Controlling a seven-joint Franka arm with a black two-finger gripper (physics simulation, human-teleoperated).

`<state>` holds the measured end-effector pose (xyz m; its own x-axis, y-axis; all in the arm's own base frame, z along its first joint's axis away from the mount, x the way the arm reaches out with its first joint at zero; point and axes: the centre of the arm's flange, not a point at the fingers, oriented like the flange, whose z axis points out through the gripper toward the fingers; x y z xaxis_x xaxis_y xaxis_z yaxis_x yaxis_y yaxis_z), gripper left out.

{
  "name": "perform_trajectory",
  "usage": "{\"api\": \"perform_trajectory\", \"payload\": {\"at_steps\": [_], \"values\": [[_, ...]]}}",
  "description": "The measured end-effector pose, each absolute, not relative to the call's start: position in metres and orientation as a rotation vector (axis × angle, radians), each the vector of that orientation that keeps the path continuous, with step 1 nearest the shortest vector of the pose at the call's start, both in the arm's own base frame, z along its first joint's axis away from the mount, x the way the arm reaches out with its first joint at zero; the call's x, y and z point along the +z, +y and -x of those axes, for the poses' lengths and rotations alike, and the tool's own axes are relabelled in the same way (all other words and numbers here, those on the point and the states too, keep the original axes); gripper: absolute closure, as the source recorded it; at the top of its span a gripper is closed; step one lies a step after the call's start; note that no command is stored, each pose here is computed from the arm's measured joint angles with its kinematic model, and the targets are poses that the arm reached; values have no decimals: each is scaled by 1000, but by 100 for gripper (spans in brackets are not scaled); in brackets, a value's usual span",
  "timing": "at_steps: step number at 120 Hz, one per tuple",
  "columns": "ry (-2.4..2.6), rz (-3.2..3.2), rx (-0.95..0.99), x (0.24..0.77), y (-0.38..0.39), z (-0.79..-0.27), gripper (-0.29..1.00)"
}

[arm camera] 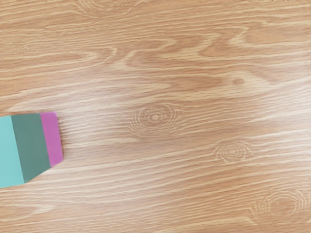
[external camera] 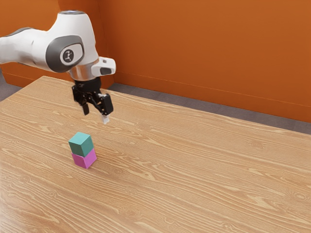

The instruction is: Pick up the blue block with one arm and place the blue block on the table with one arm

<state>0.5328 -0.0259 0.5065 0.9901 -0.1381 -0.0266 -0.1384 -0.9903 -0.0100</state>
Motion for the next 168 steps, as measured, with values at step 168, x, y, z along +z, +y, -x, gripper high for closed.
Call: {"api": "perform_trajectory", "payload": {"at_steps": [168], "values": [[101, 3076, 143, 378, 103, -557, 0]]}}
